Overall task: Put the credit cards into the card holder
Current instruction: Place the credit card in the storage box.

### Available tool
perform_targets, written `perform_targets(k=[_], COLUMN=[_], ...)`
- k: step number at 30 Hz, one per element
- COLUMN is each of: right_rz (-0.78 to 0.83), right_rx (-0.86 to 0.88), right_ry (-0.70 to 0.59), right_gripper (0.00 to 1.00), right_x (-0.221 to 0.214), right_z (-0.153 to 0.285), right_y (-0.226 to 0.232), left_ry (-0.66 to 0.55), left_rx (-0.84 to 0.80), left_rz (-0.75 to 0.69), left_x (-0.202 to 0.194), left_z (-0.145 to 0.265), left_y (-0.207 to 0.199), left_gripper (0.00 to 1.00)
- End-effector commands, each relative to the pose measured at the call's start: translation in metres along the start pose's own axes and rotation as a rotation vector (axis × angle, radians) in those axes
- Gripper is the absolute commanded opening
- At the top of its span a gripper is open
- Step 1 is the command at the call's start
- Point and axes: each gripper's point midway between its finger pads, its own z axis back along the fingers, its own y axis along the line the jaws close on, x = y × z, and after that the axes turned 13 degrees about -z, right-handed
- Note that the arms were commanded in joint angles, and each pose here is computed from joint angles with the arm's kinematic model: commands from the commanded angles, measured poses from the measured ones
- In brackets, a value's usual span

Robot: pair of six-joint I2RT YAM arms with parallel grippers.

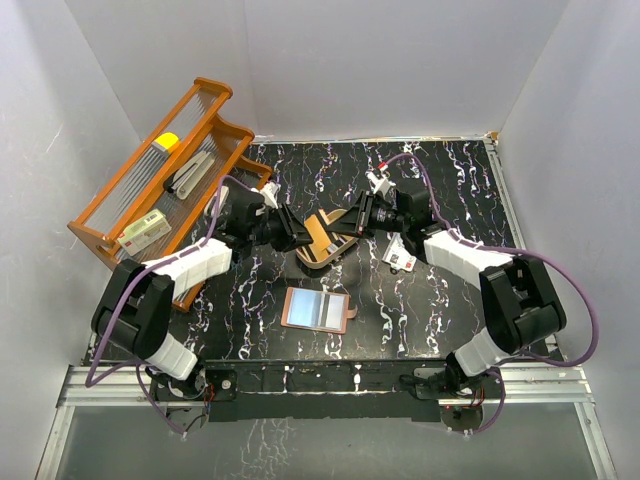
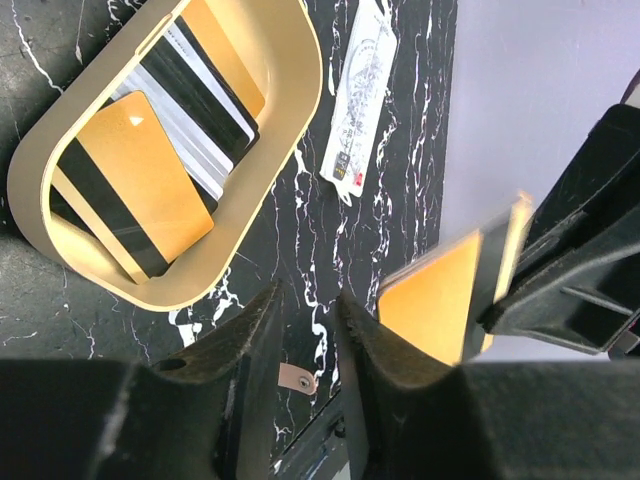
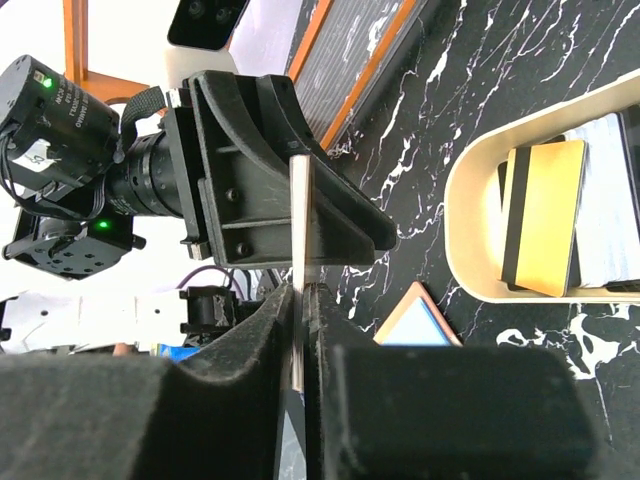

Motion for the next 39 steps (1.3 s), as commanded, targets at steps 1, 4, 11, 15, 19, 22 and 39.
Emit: perform_targets(k=[1,4,11,15,19,22,39], right_rz=[0.027,-0.001,-0.026,-0.038,-0.047,-0.053,-0.109], right_rx=[0.033,0.017,0.007,0.017,0.025,0.04,0.108], right_ry=[0.009,0.004,-0.056,-0.059,-0.057,-0.036,0.045], right_gripper=[0.04,0.0,0.0,0.0,0.0,0.0,0.12], right_x=[0.001,0.002,0.019,0.023,0.023,0.02,-0.002], right_z=[-0.002,-0.005,-0.009,-0.011,-0.011,-0.011,-0.007], right_y=[-0.002,-0.013,-0.025,-0.025,-0.023,-0.021,-0.024], left_ry=[0.012,0.012,-0.009,-0.051,-0.102,-0.123,-0.065], left_rx=[-0.039,-0.08,-0.107,-0.041,-0.049,-0.102,-0.139], left_rz=[-0.004,0.016,0.059,0.075,0.057,0.027,0.023], left_x=[-0.002,-0.004,-0.01,-0.01,-0.002,0.006,0.008], left_z=[0.0,0.003,0.016,0.024,0.03,0.028,-0.006], left_y=[-0.002,-0.009,-0.015,-0.004,-0.007,-0.018,-0.01], left_gripper=[0.29,0.36,0.51,0.56,0.6,0.62,0.38])
